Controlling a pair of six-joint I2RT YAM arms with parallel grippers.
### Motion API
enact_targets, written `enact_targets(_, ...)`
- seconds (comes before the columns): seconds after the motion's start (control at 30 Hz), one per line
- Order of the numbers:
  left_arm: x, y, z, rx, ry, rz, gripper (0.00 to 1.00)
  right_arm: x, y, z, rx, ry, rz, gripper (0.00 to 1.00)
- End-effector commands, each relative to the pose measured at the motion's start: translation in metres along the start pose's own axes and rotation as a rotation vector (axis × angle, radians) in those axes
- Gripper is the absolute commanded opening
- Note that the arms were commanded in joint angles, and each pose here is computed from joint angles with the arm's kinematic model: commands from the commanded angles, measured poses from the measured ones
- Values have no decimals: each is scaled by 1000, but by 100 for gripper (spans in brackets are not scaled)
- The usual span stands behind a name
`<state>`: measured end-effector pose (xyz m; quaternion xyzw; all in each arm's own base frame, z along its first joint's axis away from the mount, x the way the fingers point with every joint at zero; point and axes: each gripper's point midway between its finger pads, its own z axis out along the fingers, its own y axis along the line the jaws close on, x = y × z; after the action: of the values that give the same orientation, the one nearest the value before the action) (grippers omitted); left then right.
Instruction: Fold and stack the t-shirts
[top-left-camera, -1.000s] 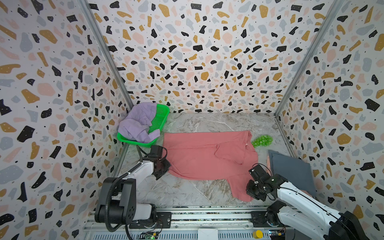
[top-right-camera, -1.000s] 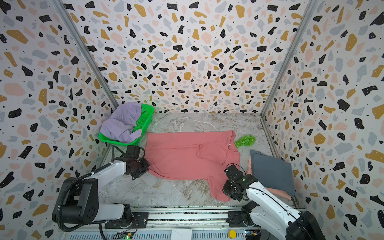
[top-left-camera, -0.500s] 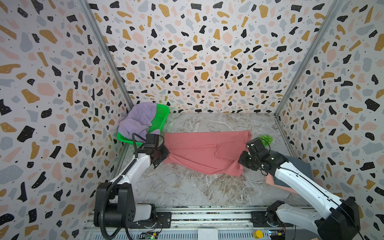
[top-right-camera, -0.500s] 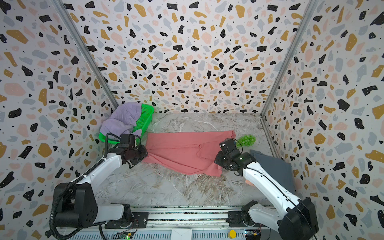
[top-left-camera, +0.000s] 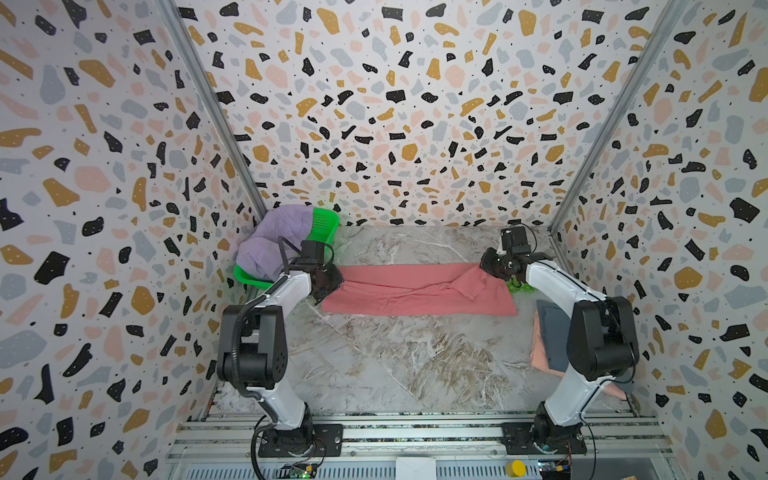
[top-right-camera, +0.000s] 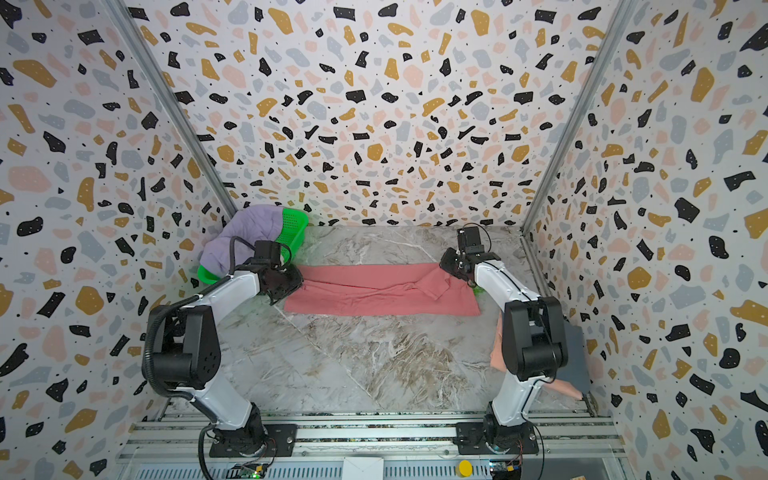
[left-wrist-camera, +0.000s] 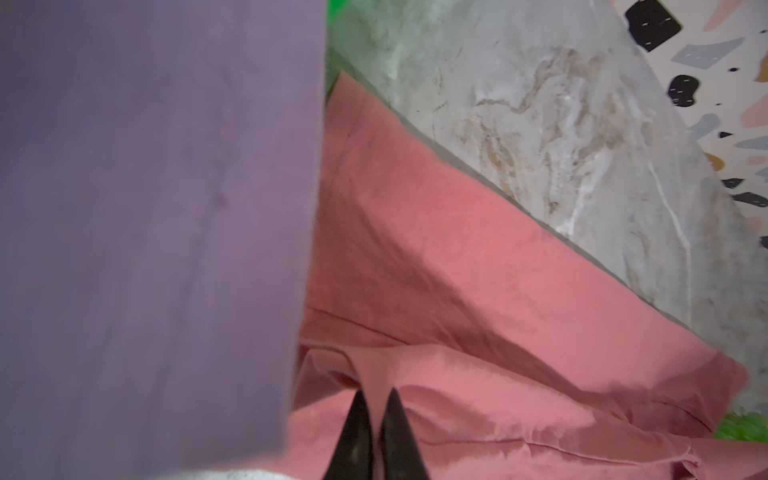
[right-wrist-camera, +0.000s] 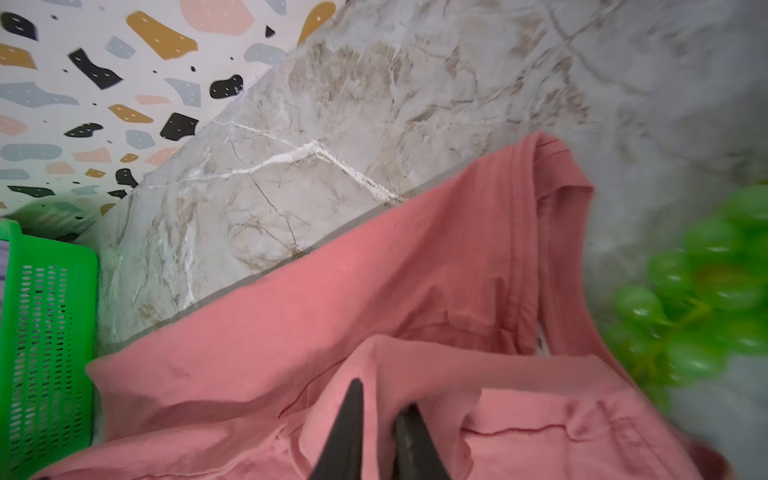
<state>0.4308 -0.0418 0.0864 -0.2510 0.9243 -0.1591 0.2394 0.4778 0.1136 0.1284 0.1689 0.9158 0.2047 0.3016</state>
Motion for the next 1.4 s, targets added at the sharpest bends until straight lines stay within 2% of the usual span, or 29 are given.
enact_targets(0.0, -36, 0, -13, -21, -127, -21, 25, -37, 42, -15, -172, -103, -66, 37)
enact_targets(0.07, -45, 1, -21, -34, -167, -37, 32, -51, 48, -23, -188, -130, -77, 54)
enact_targets(0.13, -52, 2, -31, -45, -208, -47, 36, -55, 43, -30, -156, -148, -84, 57)
enact_targets(0.2, -58, 6, -43, -70, -255, -55, 47, -53, 40, -40, -143, -165, -96, 58)
enact_targets(0.33, -59, 3, -57, -58, -284, -41, 52, -36, 28, -57, -119, -167, -72, 59)
enact_targets(0.5, -33, -15, -39, 23, -135, 33, 53, 5, 24, -59, -138, -99, -27, 57)
enact_targets(0.67, -2, -38, -27, 88, -44, 93, 54, 44, 14, -37, -81, 23, 7, 59)
enact_targets(0.77, 7, -40, -21, 111, -30, 74, 54, 56, 8, -22, -32, 69, 23, 62)
enact_targets(0.93, 11, -43, -19, 127, -14, 79, 55, 78, -1, -2, 26, 156, 64, 62)
enact_targets(1.17, 5, -48, -17, 136, -21, 77, 55, 102, 1, 6, -21, 174, 134, 62)
enact_targets(1.3, 4, -49, -14, 136, -17, 76, 55, 97, 12, 21, -61, 171, 127, 58)
enact_targets(1.37, 3, -49, -14, 136, -20, 77, 55, 91, 18, 27, -73, 159, 103, 48)
